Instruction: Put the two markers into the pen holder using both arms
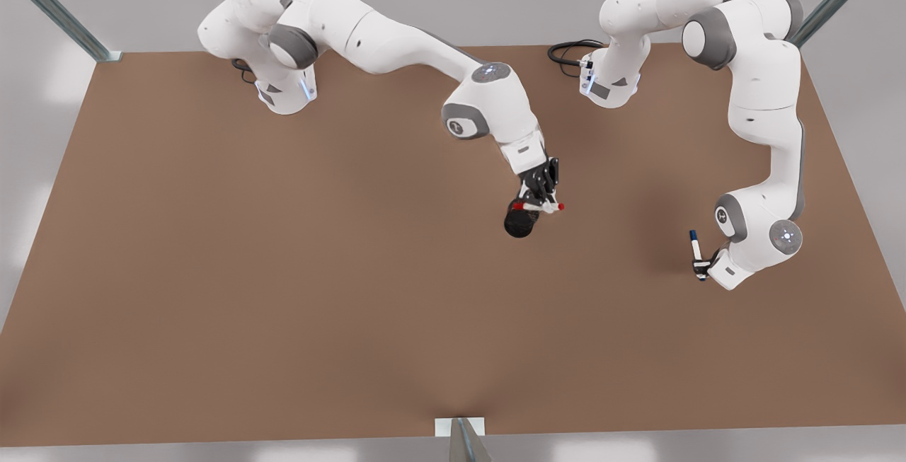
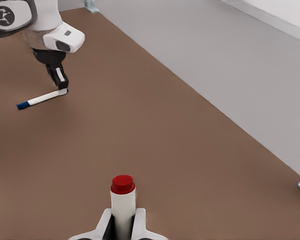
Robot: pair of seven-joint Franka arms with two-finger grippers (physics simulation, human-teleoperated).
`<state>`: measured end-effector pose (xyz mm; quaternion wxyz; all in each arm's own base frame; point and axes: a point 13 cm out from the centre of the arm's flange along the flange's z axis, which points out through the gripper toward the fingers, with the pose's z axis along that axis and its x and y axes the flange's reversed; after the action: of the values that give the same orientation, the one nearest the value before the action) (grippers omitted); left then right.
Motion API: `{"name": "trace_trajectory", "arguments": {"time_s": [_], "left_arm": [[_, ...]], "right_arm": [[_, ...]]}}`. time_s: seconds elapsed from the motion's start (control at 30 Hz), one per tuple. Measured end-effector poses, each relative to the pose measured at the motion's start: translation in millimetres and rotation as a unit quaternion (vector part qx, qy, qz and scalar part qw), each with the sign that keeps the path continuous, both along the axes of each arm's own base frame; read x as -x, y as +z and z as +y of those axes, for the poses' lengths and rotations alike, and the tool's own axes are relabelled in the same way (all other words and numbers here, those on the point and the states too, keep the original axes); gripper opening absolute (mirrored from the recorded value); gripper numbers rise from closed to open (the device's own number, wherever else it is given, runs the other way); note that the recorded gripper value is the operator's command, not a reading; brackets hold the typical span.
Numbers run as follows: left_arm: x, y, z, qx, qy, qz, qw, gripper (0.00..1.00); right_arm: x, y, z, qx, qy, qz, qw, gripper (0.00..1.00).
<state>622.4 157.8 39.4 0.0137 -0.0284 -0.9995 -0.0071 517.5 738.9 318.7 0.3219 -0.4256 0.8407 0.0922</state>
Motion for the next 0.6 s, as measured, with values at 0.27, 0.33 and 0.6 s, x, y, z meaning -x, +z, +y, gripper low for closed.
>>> {"name": "trace_trajectory", "arguments": {"time_s": [0.27,0.33,0.6], "left_arm": [[0,-2,-1,-0.002,0.000,0.001,1.000,0.23],[-6,4,0,-0.004,0.000,-0.005,1.000,0.21],[-41,72,-9,-0.008,-0.008,-0.019,1.000,0.21]], "right_arm": [[0,-41,20,-0.022,-0.034,-0.013,0.999,0.21],[6,-61,24,-0.022,-0.037,-0.012,0.999,0.21],[36,-86,41,-0.034,-0.044,0.003,0.998,0.21]]}}
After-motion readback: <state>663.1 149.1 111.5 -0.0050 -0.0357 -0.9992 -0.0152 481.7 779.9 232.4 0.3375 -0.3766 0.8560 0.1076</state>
